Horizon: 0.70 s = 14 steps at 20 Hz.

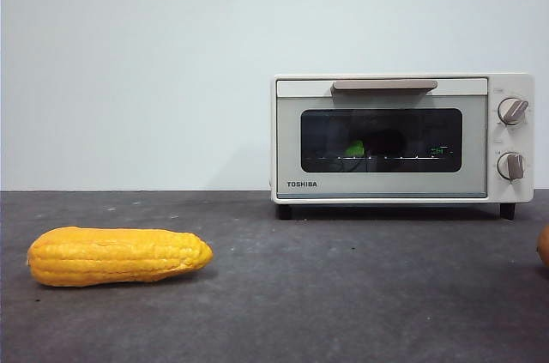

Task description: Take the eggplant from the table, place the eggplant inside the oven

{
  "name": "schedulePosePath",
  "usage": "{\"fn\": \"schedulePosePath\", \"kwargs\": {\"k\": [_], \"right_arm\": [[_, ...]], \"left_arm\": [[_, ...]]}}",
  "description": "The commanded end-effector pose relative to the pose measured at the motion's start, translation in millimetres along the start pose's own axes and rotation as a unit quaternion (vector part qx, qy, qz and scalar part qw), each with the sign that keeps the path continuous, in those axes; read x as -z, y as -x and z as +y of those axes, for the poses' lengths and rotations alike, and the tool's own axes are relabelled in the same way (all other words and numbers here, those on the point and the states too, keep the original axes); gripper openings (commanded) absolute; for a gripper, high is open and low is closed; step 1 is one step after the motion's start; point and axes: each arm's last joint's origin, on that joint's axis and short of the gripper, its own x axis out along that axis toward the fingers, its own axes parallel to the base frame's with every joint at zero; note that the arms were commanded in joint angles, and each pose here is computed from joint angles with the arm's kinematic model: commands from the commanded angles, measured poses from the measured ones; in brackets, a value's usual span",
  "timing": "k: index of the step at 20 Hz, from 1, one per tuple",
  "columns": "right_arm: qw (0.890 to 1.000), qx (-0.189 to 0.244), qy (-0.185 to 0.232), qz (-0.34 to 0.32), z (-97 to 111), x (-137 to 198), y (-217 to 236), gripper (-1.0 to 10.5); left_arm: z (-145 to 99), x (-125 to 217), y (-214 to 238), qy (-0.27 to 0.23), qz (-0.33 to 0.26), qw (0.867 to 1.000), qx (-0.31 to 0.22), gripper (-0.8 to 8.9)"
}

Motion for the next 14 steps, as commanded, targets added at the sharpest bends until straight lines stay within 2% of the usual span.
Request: {"fn": "schedulePosePath", "kwargs": {"k": [1,7,14], "right_arm": [[0.999,0.043,-0.009,0.013,-2.3,4.7,-0.9,0.0],[0.992,0.124,-0.010,0.027,-6.9,6.2,-0.1,0.0],[0.993,0.118,-0.010,0.026,-6.5,6.3,-0.2,0.0]], "left_arm": [[0.4,1.5,-0.8,0.003,-0.001,1.000,0.001,-0.04],[0.4,1.5,-0.8,0.004,-0.001,1.000,0.001,-0.04],[0.4,1.5,-0.8,0.003,-0.001,1.000,0.001,-0.04]]}}
